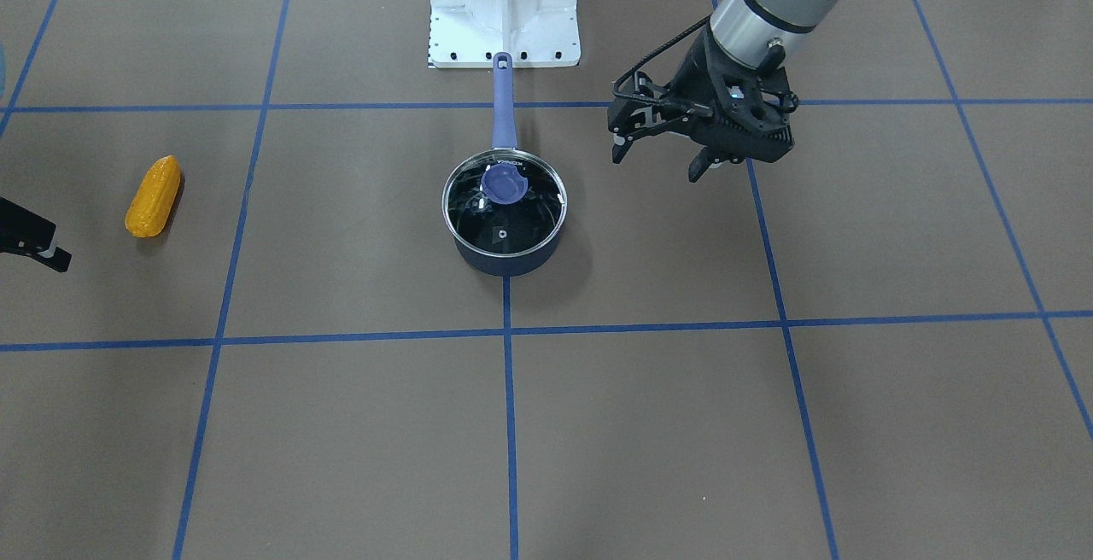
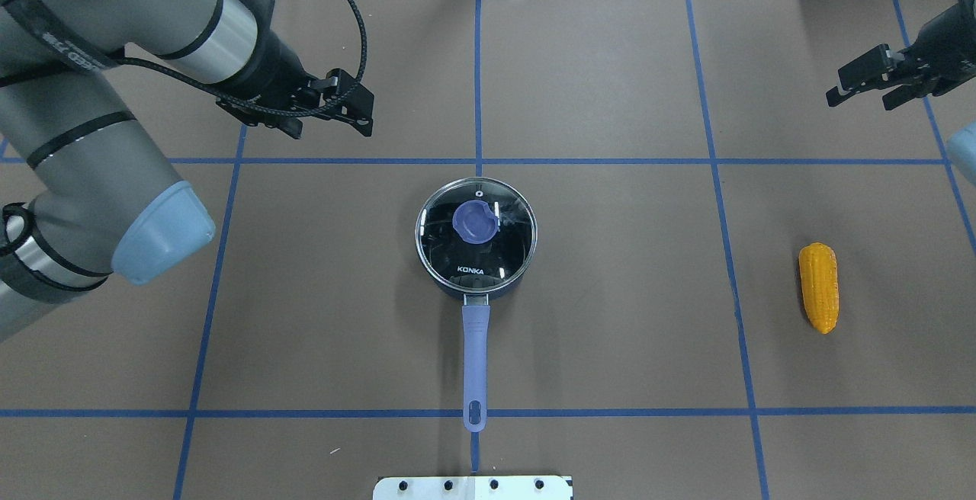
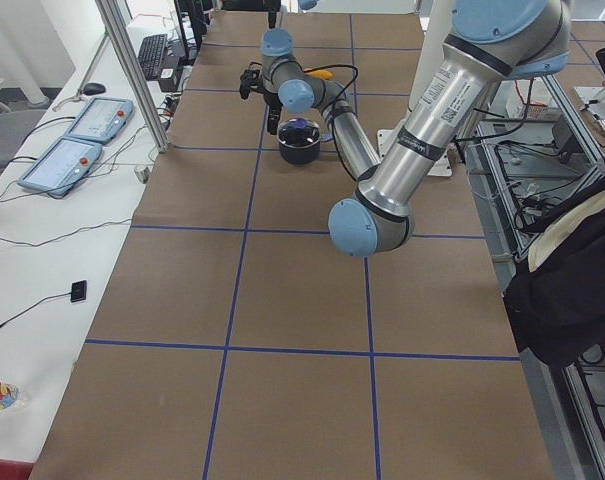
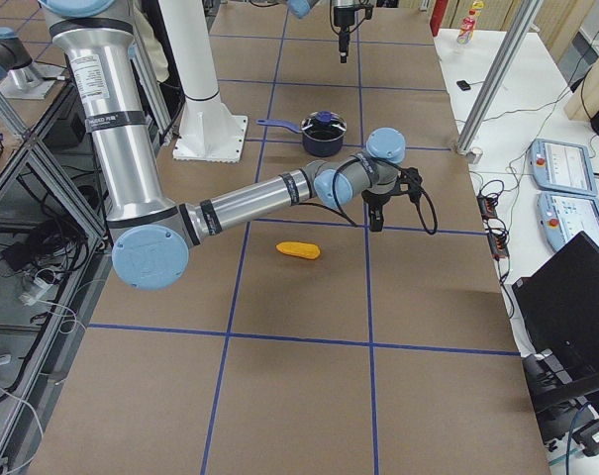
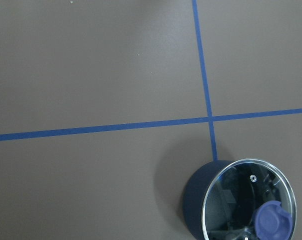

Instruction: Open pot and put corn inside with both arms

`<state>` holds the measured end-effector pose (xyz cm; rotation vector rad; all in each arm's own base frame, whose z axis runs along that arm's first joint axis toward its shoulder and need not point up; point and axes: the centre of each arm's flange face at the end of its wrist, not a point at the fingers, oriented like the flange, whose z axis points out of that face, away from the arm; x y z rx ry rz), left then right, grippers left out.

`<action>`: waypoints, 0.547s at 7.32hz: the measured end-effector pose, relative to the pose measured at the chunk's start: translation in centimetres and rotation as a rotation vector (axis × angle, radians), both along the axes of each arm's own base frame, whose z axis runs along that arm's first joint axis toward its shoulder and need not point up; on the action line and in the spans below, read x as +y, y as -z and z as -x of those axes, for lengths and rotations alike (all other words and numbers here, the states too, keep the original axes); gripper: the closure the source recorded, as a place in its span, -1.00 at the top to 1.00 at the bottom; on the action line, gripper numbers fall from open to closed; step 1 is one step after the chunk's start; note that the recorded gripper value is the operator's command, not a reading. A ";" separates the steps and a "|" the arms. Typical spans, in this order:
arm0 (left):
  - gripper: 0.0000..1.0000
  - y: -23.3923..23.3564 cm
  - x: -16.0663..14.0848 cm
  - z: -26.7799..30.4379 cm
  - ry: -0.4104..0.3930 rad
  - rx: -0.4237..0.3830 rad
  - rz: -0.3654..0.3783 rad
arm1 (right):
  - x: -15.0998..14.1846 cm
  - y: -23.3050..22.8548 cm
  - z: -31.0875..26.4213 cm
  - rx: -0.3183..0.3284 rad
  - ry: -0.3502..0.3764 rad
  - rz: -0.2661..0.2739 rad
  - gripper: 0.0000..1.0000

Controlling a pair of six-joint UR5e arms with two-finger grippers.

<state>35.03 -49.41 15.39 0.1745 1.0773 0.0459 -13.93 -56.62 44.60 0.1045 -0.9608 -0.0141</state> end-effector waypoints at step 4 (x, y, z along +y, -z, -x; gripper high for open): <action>0.93 5.7 2.0 -7.8 0.062 0.016 0.055 | 5.4 -4.2 1.3 -0.014 -0.027 0.061 0.98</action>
